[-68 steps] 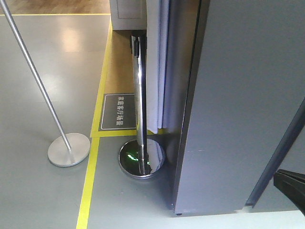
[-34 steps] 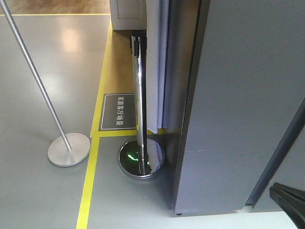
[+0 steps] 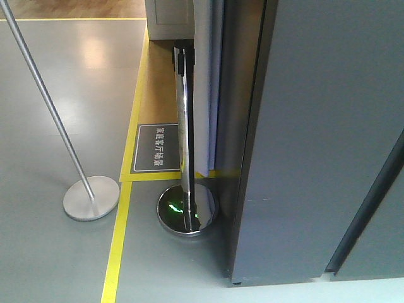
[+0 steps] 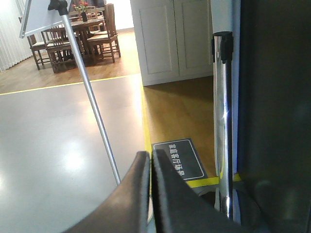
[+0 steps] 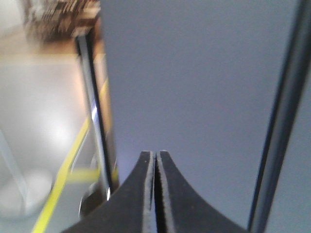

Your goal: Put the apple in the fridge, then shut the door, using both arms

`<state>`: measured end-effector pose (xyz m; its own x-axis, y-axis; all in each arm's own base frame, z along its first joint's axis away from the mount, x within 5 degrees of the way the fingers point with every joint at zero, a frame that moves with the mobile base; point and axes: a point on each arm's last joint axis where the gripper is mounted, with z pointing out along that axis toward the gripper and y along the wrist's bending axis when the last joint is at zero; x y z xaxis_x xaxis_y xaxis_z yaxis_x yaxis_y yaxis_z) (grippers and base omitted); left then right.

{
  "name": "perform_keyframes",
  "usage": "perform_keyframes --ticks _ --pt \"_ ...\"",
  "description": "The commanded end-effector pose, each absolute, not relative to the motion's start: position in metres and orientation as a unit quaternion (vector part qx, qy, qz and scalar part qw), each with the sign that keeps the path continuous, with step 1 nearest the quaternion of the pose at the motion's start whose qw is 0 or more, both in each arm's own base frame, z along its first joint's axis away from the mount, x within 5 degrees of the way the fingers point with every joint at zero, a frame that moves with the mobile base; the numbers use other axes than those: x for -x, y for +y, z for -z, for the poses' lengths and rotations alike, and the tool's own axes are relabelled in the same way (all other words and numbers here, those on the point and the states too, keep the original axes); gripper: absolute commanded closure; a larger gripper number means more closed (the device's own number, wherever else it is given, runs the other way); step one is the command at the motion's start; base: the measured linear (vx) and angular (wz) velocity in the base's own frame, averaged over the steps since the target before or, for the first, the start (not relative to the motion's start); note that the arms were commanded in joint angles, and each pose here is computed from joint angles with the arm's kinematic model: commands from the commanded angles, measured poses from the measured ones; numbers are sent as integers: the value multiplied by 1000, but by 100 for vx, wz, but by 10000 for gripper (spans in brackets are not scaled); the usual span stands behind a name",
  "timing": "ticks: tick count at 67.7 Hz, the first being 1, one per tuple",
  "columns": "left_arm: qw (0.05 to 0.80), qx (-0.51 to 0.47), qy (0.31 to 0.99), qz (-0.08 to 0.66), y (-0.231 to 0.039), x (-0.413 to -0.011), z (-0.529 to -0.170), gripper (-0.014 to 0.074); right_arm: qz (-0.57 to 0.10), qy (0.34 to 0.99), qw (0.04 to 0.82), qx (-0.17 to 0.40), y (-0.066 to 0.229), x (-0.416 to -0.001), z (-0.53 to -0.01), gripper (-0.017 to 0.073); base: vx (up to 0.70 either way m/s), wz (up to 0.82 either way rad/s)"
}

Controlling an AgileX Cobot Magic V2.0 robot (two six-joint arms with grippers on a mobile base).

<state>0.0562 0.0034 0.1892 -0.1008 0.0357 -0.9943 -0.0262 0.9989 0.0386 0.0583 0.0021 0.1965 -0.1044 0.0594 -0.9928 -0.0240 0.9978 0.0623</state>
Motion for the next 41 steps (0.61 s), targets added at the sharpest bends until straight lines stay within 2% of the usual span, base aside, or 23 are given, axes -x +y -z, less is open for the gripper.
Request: perform_keyframes --ticks 1,41 --pt "697 -11 716 -18 2 -56 -192 602 -39 660 750 -15 2 -58 -206 565 0 0" --pt "697 -11 716 -18 2 -56 -192 602 -27 661 750 -3 2 -57 -207 565 0 0"
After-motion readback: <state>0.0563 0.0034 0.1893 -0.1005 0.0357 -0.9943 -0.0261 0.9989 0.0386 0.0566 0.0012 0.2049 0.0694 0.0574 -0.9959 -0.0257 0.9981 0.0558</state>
